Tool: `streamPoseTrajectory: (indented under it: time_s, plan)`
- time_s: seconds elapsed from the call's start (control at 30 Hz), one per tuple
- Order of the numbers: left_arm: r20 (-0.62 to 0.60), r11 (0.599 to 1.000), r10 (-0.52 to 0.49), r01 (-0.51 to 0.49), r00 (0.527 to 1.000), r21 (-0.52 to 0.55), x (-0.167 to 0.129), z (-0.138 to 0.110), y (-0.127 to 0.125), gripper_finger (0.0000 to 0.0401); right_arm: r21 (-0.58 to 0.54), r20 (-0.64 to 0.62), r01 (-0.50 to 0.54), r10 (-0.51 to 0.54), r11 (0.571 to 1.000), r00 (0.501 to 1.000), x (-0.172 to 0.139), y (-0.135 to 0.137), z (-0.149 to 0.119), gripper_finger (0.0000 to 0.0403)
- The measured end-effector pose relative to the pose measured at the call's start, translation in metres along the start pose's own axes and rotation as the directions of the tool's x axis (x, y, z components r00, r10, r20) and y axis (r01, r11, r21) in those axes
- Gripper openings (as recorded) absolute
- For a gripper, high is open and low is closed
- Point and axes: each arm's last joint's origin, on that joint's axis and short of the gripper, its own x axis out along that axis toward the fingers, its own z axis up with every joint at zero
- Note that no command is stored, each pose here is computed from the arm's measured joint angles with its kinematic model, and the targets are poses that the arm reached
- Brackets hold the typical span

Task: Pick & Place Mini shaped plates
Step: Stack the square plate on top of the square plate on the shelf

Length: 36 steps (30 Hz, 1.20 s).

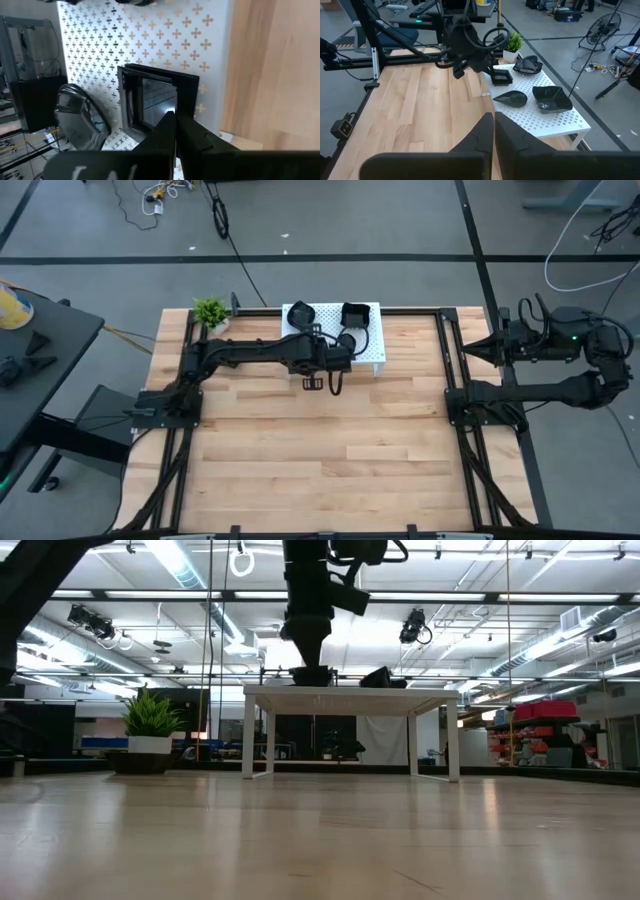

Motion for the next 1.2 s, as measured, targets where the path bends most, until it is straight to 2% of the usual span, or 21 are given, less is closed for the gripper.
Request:
streamPoseTrajectory:
  time_s: [0.3,0.5,0.77,1.2]
  plan:
    - [0.001,1.000,0.005,-0.005,1.000,-0.002,-0.0006,-0.0003,0.0013,0.0009,0.000,0.000,0.000,0.000,1.000,1.000,0.0000,0.0000,0.0000,0.0020]
    - [0.002,0.999,0.000,0.000,1.000,0.047,-0.0006,-0.0003,0.0012,0.0035,0.000,0.000,0.000,0.000,1.000,1.000,-0.0001,0.0000,0.0000,0.0020]
    - [0.002,0.999,0.000,0.000,1.000,0.050,-0.0006,-0.0003,0.0011,0.0069,0.000,0.000,0.000,0.000,1.000,1.000,-0.0001,0.0000,0.0000,0.0020]
    - [0.006,0.999,-0.001,0.001,1.000,0.049,-0.0080,-0.0013,0.0062,0.0073,0.000,0.000,0.000,0.000,1.000,1.000,0.0000,0.0000,0.0000,0.0020]
